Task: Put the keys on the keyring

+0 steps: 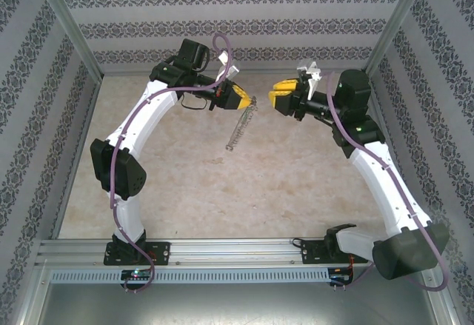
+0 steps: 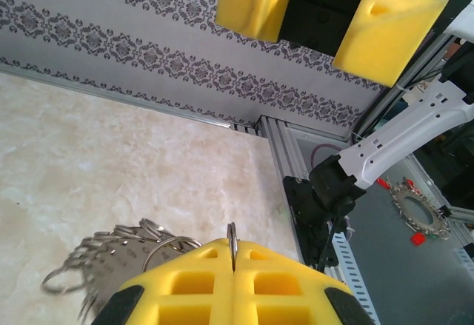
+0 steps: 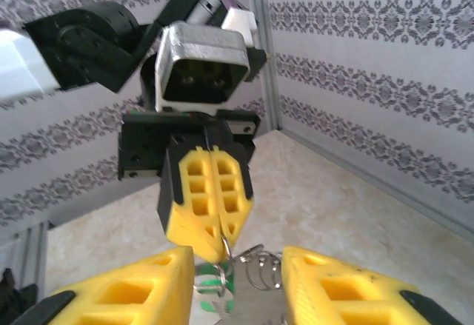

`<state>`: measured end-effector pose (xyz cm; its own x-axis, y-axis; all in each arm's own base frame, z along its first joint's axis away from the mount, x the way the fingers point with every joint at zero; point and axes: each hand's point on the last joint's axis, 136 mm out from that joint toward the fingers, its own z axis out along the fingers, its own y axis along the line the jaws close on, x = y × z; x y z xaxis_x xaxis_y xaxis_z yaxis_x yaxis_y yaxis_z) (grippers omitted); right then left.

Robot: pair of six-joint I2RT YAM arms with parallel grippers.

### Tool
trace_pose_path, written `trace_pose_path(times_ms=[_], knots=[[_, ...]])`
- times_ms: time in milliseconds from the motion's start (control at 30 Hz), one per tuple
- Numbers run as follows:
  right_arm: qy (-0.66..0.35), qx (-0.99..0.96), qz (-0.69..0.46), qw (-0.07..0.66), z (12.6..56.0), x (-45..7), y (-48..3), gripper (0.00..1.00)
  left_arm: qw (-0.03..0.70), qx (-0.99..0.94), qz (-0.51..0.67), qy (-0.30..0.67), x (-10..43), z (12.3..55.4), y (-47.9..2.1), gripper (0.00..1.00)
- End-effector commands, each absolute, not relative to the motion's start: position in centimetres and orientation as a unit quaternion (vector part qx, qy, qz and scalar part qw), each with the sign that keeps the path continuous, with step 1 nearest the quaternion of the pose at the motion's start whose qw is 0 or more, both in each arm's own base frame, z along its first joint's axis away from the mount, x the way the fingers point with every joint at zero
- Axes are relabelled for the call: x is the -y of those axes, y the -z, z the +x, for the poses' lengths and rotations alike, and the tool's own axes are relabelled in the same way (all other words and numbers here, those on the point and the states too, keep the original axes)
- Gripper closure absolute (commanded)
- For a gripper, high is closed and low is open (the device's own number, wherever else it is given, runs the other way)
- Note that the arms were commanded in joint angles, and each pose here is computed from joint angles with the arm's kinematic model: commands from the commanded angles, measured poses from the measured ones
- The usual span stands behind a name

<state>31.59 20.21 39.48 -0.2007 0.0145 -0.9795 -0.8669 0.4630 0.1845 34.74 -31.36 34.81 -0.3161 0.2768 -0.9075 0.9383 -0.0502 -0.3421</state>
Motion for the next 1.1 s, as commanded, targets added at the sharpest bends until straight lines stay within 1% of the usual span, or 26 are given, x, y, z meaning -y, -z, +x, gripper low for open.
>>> trace_pose_path(times_ms=[0, 133, 200, 300, 333, 400, 500, 667, 767, 867, 1067], knots=[[-0.436, -0.655, -0.316, 0.530, 32.4, -20.9, -39.5, 0.68, 0.334, -0.576, 0.516, 0.539, 31.5, 33.3, -37.1, 1.00], [-0.453, -0.660, -0.318, 0.508, 33.1, -22.2, -38.2, 0.73, 0.340, -0.572, 0.518, 0.538, 31.5, 33.2, -37.6, 1.00], [-0.458, -0.664, -0.322, 0.496, 33.1, -22.9, -37.3, 0.75, 0.342, -0.572, 0.517, 0.537, 31.5, 33.2, -37.6, 1.00], [-0.465, -0.668, -0.327, 0.480, 32.8, -23.8, -36.2, 0.82, 0.342, -0.573, 0.516, 0.537, 31.5, 33.2, -37.6, 1.00], [-0.467, -0.668, -0.328, 0.477, 32.7, -24.0, -36.0, 0.83, 0.343, -0.573, 0.516, 0.537, 31.5, 33.3, -37.6, 1.00], [-0.470, -0.667, -0.333, 0.472, 32.3, -24.3, -35.5, 0.83, 0.344, -0.573, 0.516, 0.536, 31.5, 33.3, -37.7, 1.00], [-0.475, -0.666, -0.333, 0.469, 31.9, -24.4, -35.1, 0.77, 0.345, -0.572, 0.516, 0.537, 31.5, 33.3, -37.7, 1.00], [-0.488, -0.660, -0.337, 0.461, 31.6, -24.5, -35.1, 0.77, 0.344, -0.572, 0.516, 0.537, 31.5, 33.3, -37.7, 1.00], [-0.492, -0.658, -0.338, 0.460, 31.6, -24.6, -35.2, 0.74, 0.344, -0.572, 0.516, 0.538, 31.5, 33.3, -37.7, 1.00], [-0.493, -0.659, -0.335, 0.459, 31.9, -24.7, -35.2, 0.74, 0.341, -0.571, 0.516, 0.540, 31.5, 33.1, -37.7, 1.00], [-0.499, -0.656, -0.332, 0.458, 32.6, -25.0, -35.4, 0.78, 0.339, -0.569, 0.516, 0.542, 31.5, 33.0, -37.6, 1.00]])
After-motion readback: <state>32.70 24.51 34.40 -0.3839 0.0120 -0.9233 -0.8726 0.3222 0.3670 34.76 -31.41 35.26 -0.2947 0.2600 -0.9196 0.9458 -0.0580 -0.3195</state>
